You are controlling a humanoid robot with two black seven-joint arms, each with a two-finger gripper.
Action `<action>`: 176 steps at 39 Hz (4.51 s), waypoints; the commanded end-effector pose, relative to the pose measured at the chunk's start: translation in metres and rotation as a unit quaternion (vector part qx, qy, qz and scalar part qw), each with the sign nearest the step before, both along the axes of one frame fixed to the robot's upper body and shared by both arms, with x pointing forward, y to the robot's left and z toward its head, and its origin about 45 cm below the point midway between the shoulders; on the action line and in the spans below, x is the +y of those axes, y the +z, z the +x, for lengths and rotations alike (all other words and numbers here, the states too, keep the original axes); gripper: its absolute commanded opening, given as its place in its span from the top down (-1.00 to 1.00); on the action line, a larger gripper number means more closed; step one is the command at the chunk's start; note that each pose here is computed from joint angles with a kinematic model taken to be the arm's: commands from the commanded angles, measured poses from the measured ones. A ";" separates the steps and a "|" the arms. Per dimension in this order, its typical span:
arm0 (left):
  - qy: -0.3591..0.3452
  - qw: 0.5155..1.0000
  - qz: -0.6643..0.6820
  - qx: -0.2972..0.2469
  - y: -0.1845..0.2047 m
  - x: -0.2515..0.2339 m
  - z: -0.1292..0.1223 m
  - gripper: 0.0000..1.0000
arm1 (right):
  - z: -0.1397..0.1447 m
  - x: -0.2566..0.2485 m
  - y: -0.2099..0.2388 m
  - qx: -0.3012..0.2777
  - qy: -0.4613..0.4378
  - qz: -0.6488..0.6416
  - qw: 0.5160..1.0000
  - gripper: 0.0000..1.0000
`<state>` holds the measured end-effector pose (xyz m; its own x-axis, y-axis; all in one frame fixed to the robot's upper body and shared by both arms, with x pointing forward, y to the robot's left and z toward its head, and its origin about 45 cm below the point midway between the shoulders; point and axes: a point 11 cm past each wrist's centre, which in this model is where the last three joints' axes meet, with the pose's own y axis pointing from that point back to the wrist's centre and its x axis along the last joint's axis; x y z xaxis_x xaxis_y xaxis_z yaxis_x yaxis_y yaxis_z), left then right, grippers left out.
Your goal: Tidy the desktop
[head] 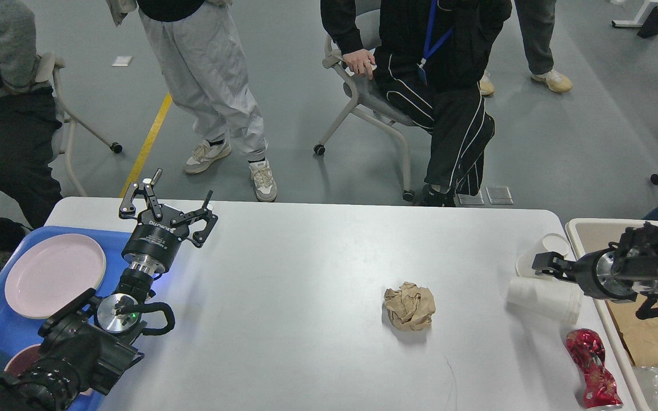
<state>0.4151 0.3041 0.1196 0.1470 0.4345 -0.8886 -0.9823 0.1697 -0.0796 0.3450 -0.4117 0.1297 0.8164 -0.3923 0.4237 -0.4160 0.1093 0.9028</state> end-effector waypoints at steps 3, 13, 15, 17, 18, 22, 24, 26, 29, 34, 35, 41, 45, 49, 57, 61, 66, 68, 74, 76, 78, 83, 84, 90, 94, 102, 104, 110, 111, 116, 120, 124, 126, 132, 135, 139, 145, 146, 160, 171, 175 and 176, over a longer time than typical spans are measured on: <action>0.000 1.000 0.000 0.001 -0.001 0.000 0.000 -0.98 | 0.001 0.006 -0.002 -0.001 0.005 0.002 1.000 -0.95; 0.000 1.000 0.000 0.001 -0.001 0.000 0.000 -0.98 | -0.004 0.000 -0.009 0.005 0.000 -0.002 1.000 -0.97; 0.000 1.000 0.001 0.001 0.000 0.001 0.000 -0.98 | -0.004 -0.003 -0.010 0.003 -0.002 -0.005 1.000 -0.97; 0.000 1.000 0.001 0.001 0.000 0.001 0.000 -0.98 | -0.005 -0.007 -0.013 0.003 -0.004 -0.009 1.000 -0.97; 0.000 1.000 0.001 0.000 0.000 0.001 0.000 -0.98 | -0.006 -0.008 -0.014 0.005 -0.006 -0.011 1.000 -0.98; -0.001 1.000 0.001 0.001 0.000 0.001 0.000 -0.98 | -0.012 -0.015 -0.023 0.007 -0.013 -0.013 1.000 -0.98; -0.001 1.000 0.000 0.000 0.000 0.000 0.000 -0.98 | -0.015 -0.012 -0.030 0.007 -0.021 -0.003 1.000 -0.97; 0.000 1.000 0.000 0.001 -0.001 0.000 0.000 -0.98 | -0.015 -0.009 -0.034 0.006 -0.027 0.007 1.000 -0.97; 0.000 1.000 0.000 0.001 -0.001 0.000 0.000 -0.98 | -0.018 -0.002 -0.042 0.003 -0.037 0.025 0.999 -0.97; 0.000 1.000 0.001 0.000 0.000 0.001 0.000 -0.98 | -0.019 0.002 -0.051 -0.005 -0.074 0.056 0.996 -0.96; 0.000 1.000 0.000 0.001 -0.001 0.000 0.000 -0.98 | -0.018 0.003 -0.051 -0.010 -0.084 0.063 0.994 -0.96; -0.001 1.000 0.000 0.000 0.000 0.000 0.000 -0.98 | -0.012 0.010 -0.055 -0.035 -0.145 0.115 0.982 -0.96; 0.000 1.000 0.000 0.001 -0.001 0.000 0.000 -0.98 | -0.009 0.015 -0.059 -0.049 -0.171 0.144 0.974 -0.95; 0.000 1.000 0.000 0.000 0.000 0.000 0.000 -0.98 | -0.009 0.017 -0.061 -0.062 -0.204 0.178 0.961 -0.94; 0.000 1.000 0.000 0.001 -0.001 0.000 0.000 -0.98 | -0.008 0.005 -0.054 -0.089 -0.253 0.215 0.939 -0.41; 0.000 1.000 0.000 0.001 -0.001 0.000 0.000 -0.98 | -0.009 -0.001 -0.052 -0.105 -0.290 0.244 0.920 -0.05; 0.000 1.000 0.001 0.001 0.000 0.001 0.000 -0.98 | -0.026 0.003 -0.065 -0.094 -0.322 0.276 0.901 0.38; 0.000 1.000 0.001 0.001 0.000 0.001 0.000 -0.98 | -0.030 0.005 -0.068 -0.089 -0.325 0.281 0.899 0.86; 0.000 1.000 0.001 0.001 0.000 0.001 0.000 -0.98 | -0.036 0.014 -0.072 -0.076 -0.322 0.292 0.897 1.00; 0.000 1.000 0.001 0.001 0.000 0.001 0.000 -0.98 | -0.035 0.018 -0.068 -0.081 -0.321 0.305 0.893 1.00; 0.000 1.000 0.001 0.001 0.000 0.001 0.000 -0.98 | -0.033 0.016 -0.063 -0.088 -0.322 0.312 0.890 1.00; 0.000 1.000 0.001 0.001 0.000 0.001 0.000 -0.98 | -0.028 0.016 -0.051 -0.097 -0.324 0.326 0.883 1.00; 0.000 1.000 0.001 0.001 0.000 0.001 0.000 -0.98 | -0.028 0.015 -0.049 -0.099 -0.325 0.329 0.881 1.00; 0.000 1.000 0.001 0.001 0.000 0.001 0.000 -0.98 | -0.025 0.008 -0.037 -0.111 -0.331 0.337 0.874 1.00; 0.000 1.000 0.001 0.001 0.000 0.001 0.000 -0.98 | -0.023 0.008 -0.032 -0.117 -0.333 0.344 0.870 1.00; 0.000 1.000 0.001 0.001 0.000 0.001 0.000 -0.98 | -0.024 0.014 -0.008 -0.128 -0.332 0.383 0.853 1.00; 0.000 1.000 0.001 0.001 0.000 0.001 0.000 -0.98 | -0.026 0.015 -0.006 -0.125 -0.331 0.386 0.852 1.00; 0.000 1.000 0.001 0.001 0.000 0.001 0.000 -0.98 | -0.032 0.011 -0.002 -0.124 -0.331 0.386 0.852 1.00; 0.000 1.000 0.001 0.001 0.000 0.001 0.000 -0.98 | -0.033 0.011 -0.004 -0.122 -0.332 0.385 0.852 1.00; 0.000 1.000 0.001 0.001 0.000 0.001 0.000 -0.98 | -0.042 0.011 -0.013 -0.113 -0.339 0.383 0.852 1.00; 0.000 1.000 0.001 0.001 0.000 0.001 0.000 -0.98 | -0.044 0.012 -0.015 -0.110 -0.340 0.384 0.851 1.00; 0.000 1.000 0.001 0.001 0.000 0.001 0.000 -0.98 | -0.044 0.011 -0.016 -0.113 -0.339 0.385 0.851 0.96; 0.000 1.000 0.001 0.001 0.000 0.001 0.000 -0.98 | -0.042 0.010 -0.016 -0.118 -0.342 0.380 0.851 -0.99; 0.000 1.000 0.001 0.001 0.000 0.001 0.000 -0.98 | -0.041 0.017 -0.018 -0.112 -0.340 0.389 0.849 -1.00; 0.000 1.000 0.001 0.001 0.000 0.001 0.000 -0.98 | -0.041 0.026 -0.023 -0.107 -0.338 0.394 0.848 -1.00; 0.000 1.000 0.001 0.001 0.000 0.001 0.000 -0.98 | -0.037 0.034 -0.029 -0.106 -0.345 0.402 0.842 -1.00; 0.000 1.000 0.001 0.001 0.000 0.001 0.000 -0.98 | -0.036 0.039 -0.037 -0.103 -0.347 0.403 0.840 -1.00; 0.000 1.000 0.001 0.001 0.000 0.001 0.000 -0.98 | -0.035 0.039 -0.038 -0.103 -0.348 0.403 0.840 -1.00; 0.000 1.000 0.001 0.001 0.000 0.001 0.000 -0.98 | -0.035 0.041 -0.068 -0.115 -0.373 0.373 0.842 -0.93; 0.000 1.000 0.001 0.001 0.000 0.001 0.000 -0.98 | -0.027 0.053 -0.081 -0.153 -0.404 0.360 0.827 1.00; 0.001 1.000 0.001 0.000 0.000 0.001 0.000 -0.98 | -0.029 0.063 -0.083 -0.145 -0.400 0.370 0.826 1.00; 0.000 1.000 0.001 0.001 0.000 0.001 0.000 -0.98 | -0.028 0.063 -0.082 -0.147 -0.400 0.371 0.825 1.00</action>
<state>0.4147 0.3050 0.1192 0.1458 0.4357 -0.8882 -0.9825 0.1690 -0.0784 0.3173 -0.3556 0.0481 0.0701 -0.9971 -0.0280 -0.6894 -0.0687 0.7211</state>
